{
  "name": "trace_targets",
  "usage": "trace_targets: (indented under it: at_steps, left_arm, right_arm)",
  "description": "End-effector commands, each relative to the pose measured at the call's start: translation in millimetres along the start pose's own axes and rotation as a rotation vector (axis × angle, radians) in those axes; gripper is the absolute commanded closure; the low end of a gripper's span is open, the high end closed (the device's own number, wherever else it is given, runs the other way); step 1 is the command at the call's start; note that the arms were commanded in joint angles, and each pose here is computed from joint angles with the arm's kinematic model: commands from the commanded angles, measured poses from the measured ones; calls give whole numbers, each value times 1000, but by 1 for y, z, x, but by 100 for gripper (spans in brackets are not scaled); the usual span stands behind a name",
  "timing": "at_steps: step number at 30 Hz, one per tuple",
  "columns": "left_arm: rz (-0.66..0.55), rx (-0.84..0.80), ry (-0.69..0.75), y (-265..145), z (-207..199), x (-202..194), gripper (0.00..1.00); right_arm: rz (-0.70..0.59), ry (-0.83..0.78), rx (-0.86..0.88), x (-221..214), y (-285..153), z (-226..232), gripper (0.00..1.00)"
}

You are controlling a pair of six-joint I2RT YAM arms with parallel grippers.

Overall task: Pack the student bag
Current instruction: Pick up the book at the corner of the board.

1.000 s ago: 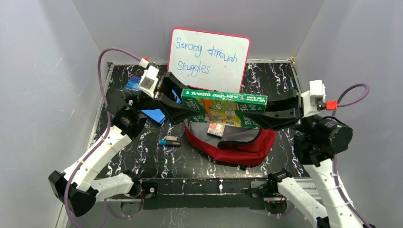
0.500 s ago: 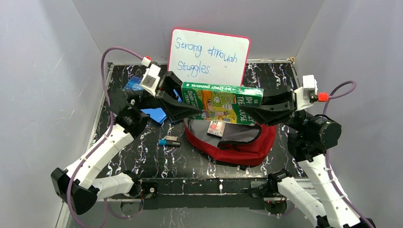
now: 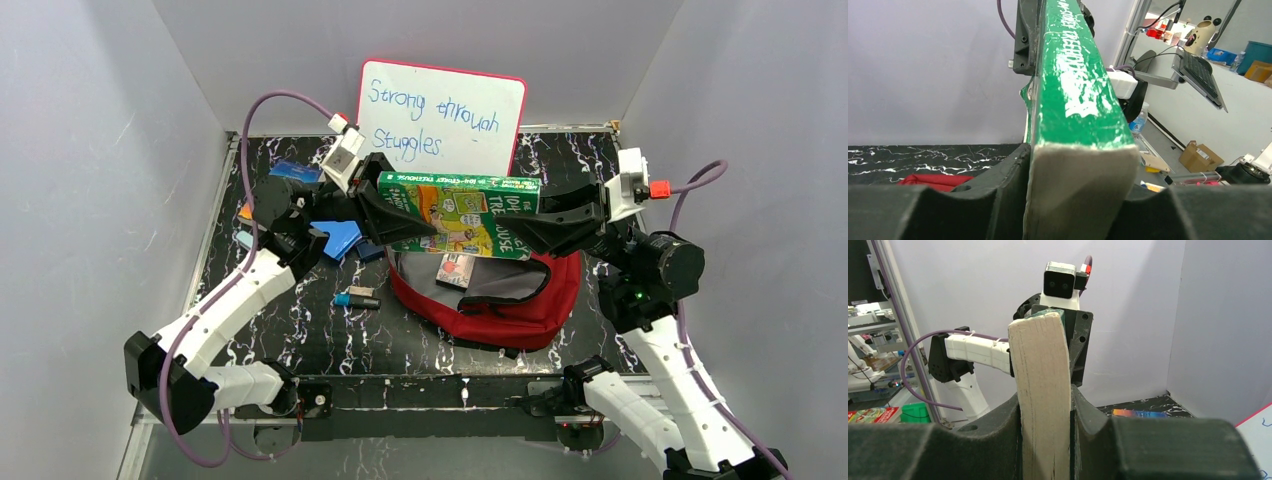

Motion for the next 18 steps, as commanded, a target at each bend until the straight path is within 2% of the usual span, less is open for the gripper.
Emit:
trace_targets:
  at_steps: [1,5,9,11,12,16,18]
  left_arm:
    - [30,-57,44,1,-16,6,69]
    - [36,-60,46,1,-15,6,80]
    - [48,-64,44,1,-14,3,100]
    - [52,-63,42,0,-12,1,100]
    - [48,-57,38,0,-10,1,100]
    - [13,65,-5,-2,15,2,100]
    - [-7,128,-10,-5,26,3,100]
  right_arm:
    - [-99,-140,-6,45,7,7,100]
    - [-88,-147,-19,44,6,6,100]
    - [-62,-158,-42,43,6,3,100]
    - [-39,-159,-82,41,5,-3,100]
    - [-21,-154,-113,38,4,-7,94]
    - [69,-134,-335,26,-10,-31,40]
    - [108,-121,-474,20,-24,-43,27]
Point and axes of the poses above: each gripper's point midway between its finger pads, its own y axis out along the fingers, its own z axis along the line the jaws close on, x = y × z, the point moved 4 cm from there along -y, back along the fingers, and after that the axes turned 15 degrees about -y, right-handed, at the moved point
